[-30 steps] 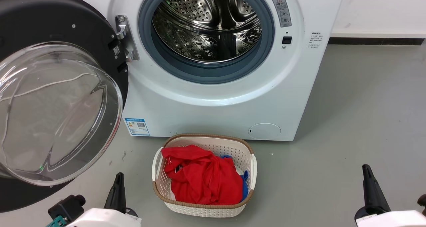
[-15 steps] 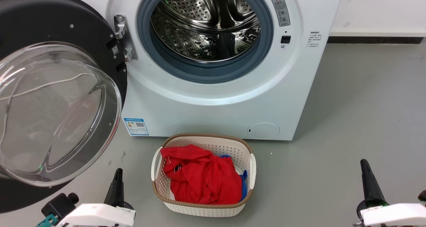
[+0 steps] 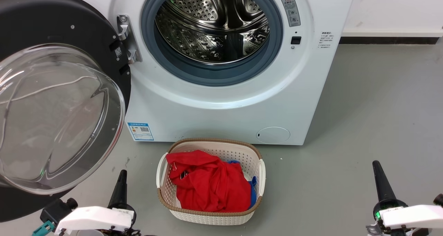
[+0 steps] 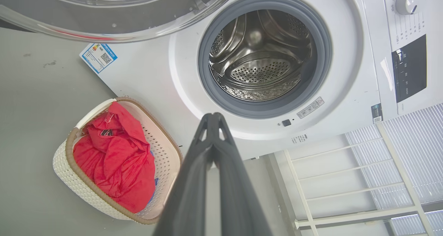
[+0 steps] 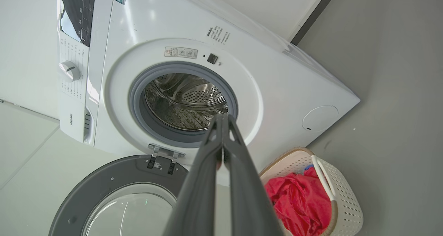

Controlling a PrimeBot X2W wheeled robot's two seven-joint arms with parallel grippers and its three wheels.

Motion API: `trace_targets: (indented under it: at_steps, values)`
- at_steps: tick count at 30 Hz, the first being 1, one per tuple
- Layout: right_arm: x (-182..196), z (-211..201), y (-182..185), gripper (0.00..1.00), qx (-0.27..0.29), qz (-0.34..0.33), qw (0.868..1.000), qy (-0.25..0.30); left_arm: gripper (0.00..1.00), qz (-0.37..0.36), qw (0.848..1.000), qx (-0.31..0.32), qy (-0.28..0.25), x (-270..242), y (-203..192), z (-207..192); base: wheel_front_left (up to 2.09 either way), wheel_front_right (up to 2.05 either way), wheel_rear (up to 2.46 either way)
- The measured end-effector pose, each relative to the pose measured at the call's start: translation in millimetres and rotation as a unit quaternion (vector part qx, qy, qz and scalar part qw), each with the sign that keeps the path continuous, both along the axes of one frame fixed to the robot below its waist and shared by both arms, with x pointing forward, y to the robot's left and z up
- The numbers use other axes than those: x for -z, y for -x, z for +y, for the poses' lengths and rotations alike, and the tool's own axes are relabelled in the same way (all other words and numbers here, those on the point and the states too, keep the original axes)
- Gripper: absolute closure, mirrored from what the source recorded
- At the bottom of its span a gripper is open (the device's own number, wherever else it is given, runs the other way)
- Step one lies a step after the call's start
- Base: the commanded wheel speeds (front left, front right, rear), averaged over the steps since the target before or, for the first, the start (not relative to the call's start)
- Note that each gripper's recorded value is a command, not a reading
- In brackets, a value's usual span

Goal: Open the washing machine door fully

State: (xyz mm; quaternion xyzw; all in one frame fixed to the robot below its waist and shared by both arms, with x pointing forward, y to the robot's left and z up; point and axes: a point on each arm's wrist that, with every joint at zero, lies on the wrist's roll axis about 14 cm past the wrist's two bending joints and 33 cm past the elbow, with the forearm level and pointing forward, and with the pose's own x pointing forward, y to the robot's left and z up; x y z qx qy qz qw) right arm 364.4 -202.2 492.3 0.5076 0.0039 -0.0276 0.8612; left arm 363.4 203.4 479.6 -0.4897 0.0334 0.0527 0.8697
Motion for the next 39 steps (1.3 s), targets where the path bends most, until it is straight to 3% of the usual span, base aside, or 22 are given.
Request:
trace_targets:
  at_steps: [10,39]
  values:
    - [-1,1,-6,1.0,-0.002,-0.001,0.998,-0.065,1.0,-0.012,0.997,0.003,0.071,-5,-6,-1,0.0,0.0,0.0]
    - [-6,2,-16,1.0,-0.009,-0.008,0.983,-0.184,1.0,-0.038,0.979,0.008,0.2,-17,-18,-3,0.0,0.0,0.0]
